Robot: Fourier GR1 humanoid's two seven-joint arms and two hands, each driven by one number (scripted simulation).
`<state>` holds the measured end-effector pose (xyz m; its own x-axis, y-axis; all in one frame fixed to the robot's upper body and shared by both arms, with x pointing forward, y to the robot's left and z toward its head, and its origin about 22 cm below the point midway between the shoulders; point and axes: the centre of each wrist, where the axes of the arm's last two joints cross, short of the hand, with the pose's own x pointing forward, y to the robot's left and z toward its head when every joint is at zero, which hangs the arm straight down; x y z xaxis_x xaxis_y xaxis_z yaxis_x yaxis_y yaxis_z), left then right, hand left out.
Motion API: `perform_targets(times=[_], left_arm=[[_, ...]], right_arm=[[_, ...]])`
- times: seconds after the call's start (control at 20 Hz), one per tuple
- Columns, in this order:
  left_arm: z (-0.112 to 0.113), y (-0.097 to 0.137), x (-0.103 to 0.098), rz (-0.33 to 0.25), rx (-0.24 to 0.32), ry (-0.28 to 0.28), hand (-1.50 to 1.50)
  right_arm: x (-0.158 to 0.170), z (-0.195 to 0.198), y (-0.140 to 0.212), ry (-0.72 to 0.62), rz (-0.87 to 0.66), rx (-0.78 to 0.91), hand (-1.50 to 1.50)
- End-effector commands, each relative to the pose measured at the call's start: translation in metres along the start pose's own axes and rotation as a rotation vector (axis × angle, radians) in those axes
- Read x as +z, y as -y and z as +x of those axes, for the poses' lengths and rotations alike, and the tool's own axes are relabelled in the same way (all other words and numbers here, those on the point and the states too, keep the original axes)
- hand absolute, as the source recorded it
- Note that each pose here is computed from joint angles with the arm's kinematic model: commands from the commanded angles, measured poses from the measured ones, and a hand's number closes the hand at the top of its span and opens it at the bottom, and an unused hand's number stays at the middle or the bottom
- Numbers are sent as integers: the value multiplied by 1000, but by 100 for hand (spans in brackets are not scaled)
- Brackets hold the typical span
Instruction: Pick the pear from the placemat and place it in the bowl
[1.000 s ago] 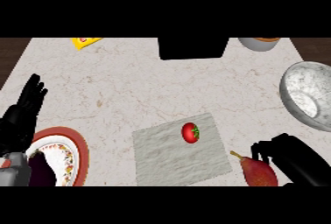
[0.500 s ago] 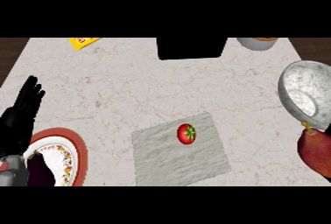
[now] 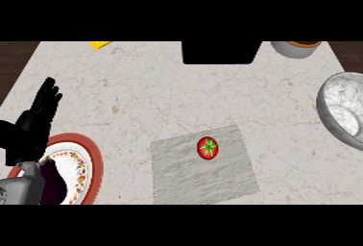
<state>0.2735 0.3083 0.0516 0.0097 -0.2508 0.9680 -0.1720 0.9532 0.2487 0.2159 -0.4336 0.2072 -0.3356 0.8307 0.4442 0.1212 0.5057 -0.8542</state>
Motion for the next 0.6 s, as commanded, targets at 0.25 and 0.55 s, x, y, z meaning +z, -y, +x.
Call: perform_targets(times=[0.25,0.55], left_arm=[[16,15,-19,-37,-9,18,0],[4,4,10,-50,23,13,0]], right_arm=[[-44,-67,-32,-39,13,-54,150],[-74,-93,-49,-50,15,-70,150]])
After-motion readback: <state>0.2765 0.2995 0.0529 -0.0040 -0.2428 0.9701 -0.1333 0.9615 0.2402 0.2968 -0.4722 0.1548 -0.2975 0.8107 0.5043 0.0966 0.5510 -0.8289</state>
